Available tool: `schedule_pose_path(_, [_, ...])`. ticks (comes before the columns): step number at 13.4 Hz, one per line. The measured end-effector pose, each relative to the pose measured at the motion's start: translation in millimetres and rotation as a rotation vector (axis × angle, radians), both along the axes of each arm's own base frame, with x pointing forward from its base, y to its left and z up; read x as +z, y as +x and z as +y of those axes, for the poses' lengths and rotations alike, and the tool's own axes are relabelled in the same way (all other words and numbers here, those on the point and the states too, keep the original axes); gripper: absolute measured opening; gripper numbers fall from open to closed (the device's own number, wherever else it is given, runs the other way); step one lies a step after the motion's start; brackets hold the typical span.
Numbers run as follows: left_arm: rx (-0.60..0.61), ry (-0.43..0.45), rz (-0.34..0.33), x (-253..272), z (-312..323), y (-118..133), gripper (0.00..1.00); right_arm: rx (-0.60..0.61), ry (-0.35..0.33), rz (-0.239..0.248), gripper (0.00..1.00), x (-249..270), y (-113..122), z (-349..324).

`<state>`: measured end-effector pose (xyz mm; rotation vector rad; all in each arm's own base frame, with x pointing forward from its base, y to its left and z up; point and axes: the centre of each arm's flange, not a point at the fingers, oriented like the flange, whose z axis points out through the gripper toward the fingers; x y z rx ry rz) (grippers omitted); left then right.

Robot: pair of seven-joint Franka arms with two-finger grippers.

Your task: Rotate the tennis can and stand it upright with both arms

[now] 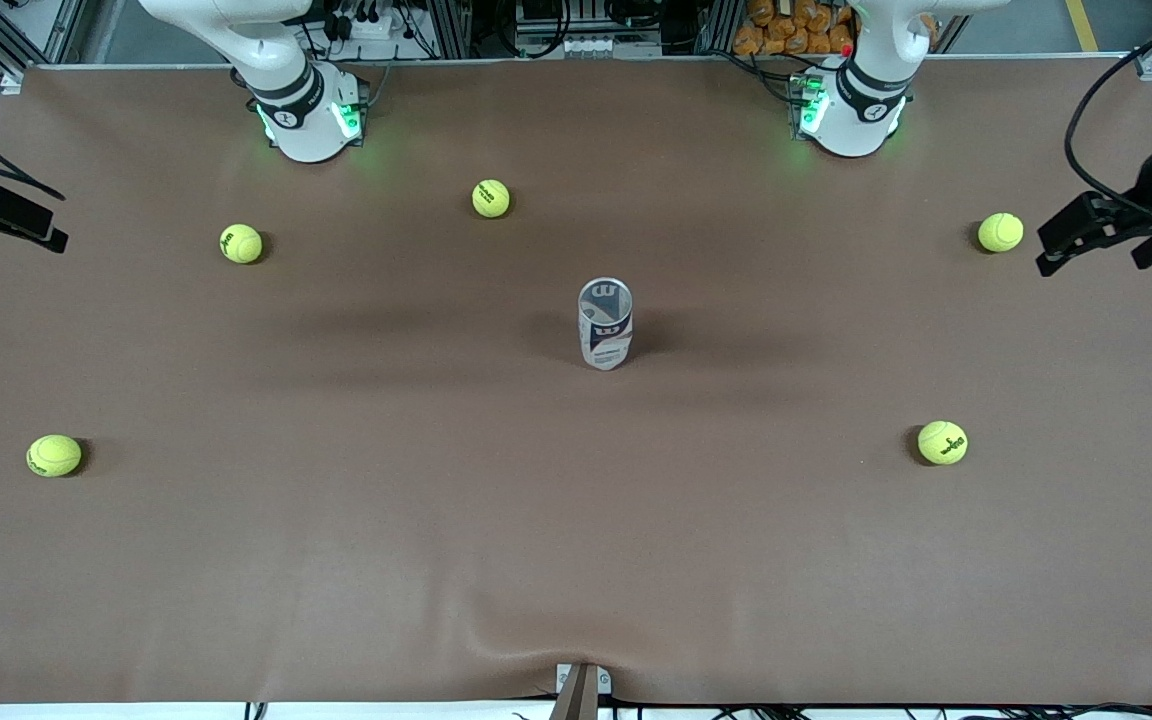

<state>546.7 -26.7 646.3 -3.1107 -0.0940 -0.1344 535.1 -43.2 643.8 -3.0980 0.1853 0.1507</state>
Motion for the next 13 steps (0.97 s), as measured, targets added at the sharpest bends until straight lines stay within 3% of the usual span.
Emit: schedule_pose_path(13, [-0.021,-0.002,0.003,-0.8,10.6,0.4,1.00,0.000,0.002,0.008,1.00,-4.8,-0.4,0.1])
